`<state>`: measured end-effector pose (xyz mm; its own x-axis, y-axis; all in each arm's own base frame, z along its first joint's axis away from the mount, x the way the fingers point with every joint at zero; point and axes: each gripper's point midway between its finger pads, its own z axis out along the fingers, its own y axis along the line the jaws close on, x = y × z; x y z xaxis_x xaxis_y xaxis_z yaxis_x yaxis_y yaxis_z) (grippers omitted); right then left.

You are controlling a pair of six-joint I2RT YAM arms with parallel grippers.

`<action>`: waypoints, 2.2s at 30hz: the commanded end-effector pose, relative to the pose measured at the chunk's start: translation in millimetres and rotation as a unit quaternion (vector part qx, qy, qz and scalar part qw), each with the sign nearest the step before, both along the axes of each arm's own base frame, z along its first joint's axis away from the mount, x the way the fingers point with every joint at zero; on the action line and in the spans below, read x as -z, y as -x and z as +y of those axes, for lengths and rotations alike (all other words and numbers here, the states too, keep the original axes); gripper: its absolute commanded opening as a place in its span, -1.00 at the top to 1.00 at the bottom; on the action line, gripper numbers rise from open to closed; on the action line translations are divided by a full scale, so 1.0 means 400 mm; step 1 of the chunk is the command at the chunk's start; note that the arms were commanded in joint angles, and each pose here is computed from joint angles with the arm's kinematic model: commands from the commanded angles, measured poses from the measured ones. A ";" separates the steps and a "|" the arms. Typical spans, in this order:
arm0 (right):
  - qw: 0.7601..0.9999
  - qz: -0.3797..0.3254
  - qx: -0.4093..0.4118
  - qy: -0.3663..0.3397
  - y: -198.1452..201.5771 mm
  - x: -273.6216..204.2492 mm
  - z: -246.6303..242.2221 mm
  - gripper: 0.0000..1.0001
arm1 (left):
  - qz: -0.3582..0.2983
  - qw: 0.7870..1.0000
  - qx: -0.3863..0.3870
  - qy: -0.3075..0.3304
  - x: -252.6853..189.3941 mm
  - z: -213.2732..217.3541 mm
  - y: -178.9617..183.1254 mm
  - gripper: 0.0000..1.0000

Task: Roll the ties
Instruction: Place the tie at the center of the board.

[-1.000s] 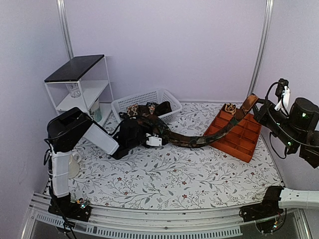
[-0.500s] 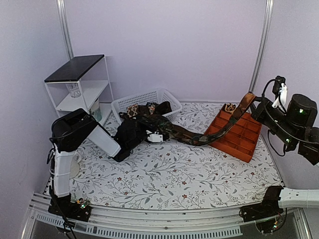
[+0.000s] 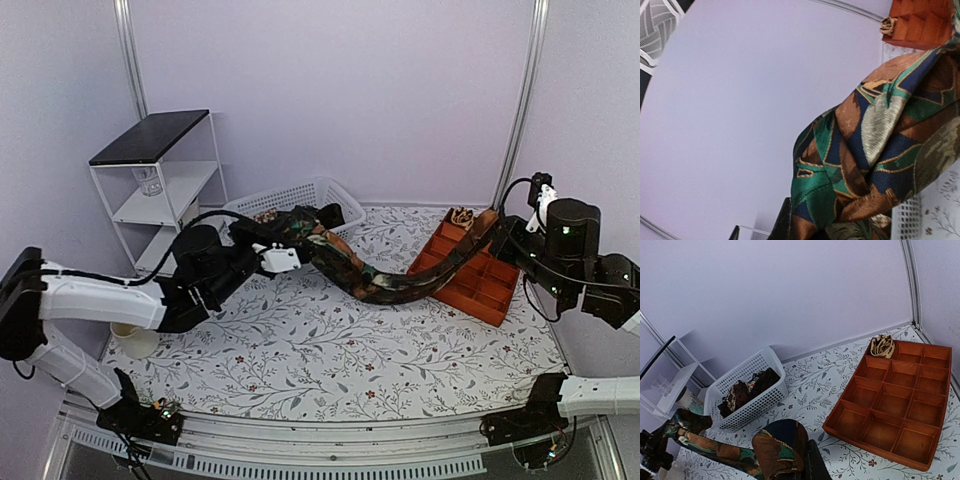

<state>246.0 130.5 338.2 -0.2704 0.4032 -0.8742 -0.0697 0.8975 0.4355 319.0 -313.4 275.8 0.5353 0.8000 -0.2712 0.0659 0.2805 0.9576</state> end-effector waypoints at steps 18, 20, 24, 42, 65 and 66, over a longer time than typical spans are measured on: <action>0.965 0.217 0.145 -0.027 0.034 0.445 -0.101 1.00 | 0.333 0.935 -0.071 -0.100 0.315 0.213 0.230 1.00; 0.963 0.217 0.159 -0.022 0.030 0.453 -0.114 1.00 | 0.323 0.933 -0.099 -0.129 0.338 0.238 0.218 1.00; 0.964 0.205 0.167 -0.042 0.018 0.441 -0.116 1.00 | 0.313 0.925 -0.160 -0.142 0.342 0.292 0.179 1.00; 0.970 0.219 0.088 -0.051 0.003 0.474 -0.031 1.00 | 0.365 0.928 -0.069 -0.012 0.284 0.216 0.198 1.00; 0.923 0.188 0.303 -0.145 0.122 0.489 -0.281 0.24 | 0.624 0.777 0.008 0.079 0.456 0.012 0.399 0.16; 0.922 0.188 0.303 -0.151 0.123 0.488 -0.280 0.22 | 0.627 0.774 0.007 0.093 0.445 0.017 0.393 0.16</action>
<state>201.7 31.7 140.6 -0.2514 0.7612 -0.5978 0.5796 0.6131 0.5368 163.7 -299.0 69.9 -0.1567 0.7749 -0.6124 0.9253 0.3320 0.1834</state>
